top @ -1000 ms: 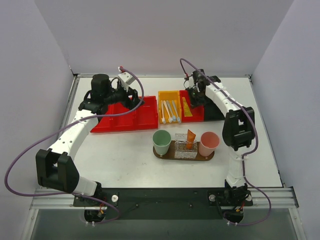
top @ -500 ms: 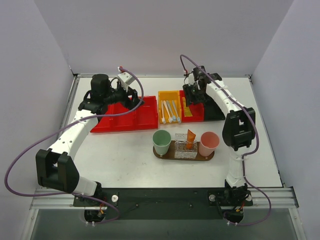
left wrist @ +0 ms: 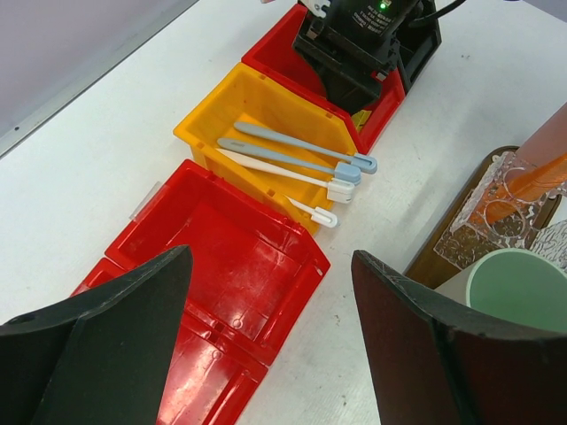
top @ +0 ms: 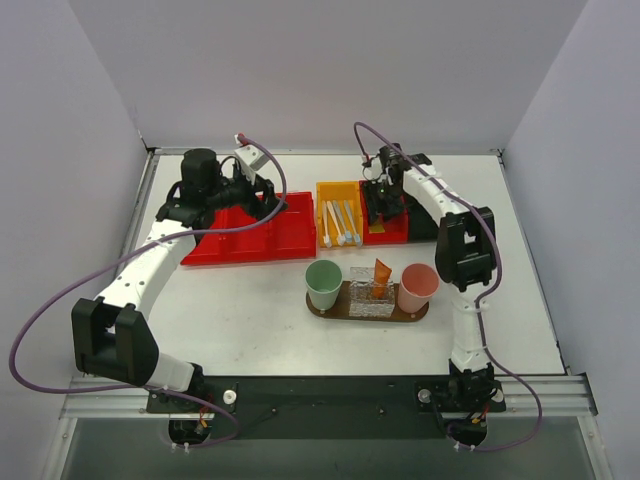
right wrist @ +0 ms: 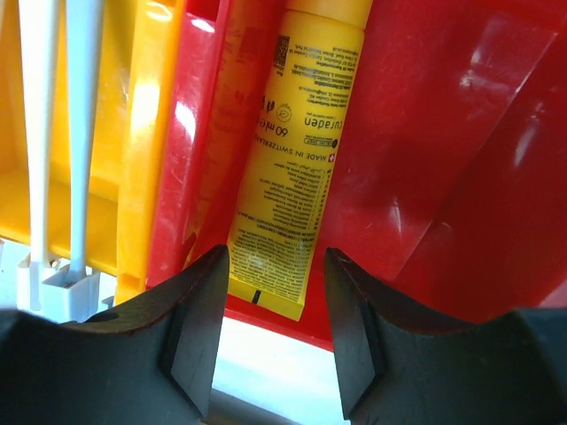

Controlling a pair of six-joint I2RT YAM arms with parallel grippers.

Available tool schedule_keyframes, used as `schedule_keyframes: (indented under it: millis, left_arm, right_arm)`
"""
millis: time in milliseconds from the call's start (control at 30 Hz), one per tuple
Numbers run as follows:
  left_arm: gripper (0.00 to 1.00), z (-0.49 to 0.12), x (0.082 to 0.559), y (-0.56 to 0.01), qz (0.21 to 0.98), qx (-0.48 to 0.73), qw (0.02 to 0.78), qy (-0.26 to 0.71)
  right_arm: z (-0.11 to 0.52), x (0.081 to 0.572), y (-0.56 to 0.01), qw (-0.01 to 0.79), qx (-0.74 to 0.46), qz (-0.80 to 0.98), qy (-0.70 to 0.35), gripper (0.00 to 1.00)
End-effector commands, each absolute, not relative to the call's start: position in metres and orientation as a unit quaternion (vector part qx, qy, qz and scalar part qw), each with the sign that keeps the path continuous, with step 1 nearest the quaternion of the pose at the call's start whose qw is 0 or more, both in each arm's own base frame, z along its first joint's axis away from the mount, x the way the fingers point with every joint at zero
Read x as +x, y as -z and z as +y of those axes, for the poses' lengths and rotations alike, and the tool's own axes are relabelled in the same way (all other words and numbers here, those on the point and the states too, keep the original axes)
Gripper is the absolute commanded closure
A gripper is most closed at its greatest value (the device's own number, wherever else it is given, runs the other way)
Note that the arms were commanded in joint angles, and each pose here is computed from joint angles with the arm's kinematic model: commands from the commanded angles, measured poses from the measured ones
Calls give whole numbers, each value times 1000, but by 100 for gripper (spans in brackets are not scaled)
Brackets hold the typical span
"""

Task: Prepare toiletry sets of a toothbrush and toothpaste on the tray

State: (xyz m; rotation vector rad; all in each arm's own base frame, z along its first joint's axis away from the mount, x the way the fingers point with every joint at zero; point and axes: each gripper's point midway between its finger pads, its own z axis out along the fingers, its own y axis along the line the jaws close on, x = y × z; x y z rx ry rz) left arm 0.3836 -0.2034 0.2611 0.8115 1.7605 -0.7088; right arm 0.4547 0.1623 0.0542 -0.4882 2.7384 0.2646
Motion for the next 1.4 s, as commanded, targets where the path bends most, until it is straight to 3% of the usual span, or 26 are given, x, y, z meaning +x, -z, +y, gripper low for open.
schedule_keyframes:
  millis: [0, 467, 800, 1367]
  left_arm:
    - [17, -205, 380, -280, 708, 349, 535, 301]
    - [17, -205, 379, -276, 710, 349, 531, 304]
    - [17, -204, 379, -269, 714, 350, 527, 301]
    - [17, -206, 380, -257, 719, 356, 512, 307]
  right_arm:
    - [165, 462, -58, 177, -181, 962, -104, 57]
    - [162, 459, -28, 155, -177, 968, -93, 63]
    - [161, 463, -42, 173, -172, 966, -88, 99]
    - [155, 468, -101, 228, -163, 958, -68, 100]
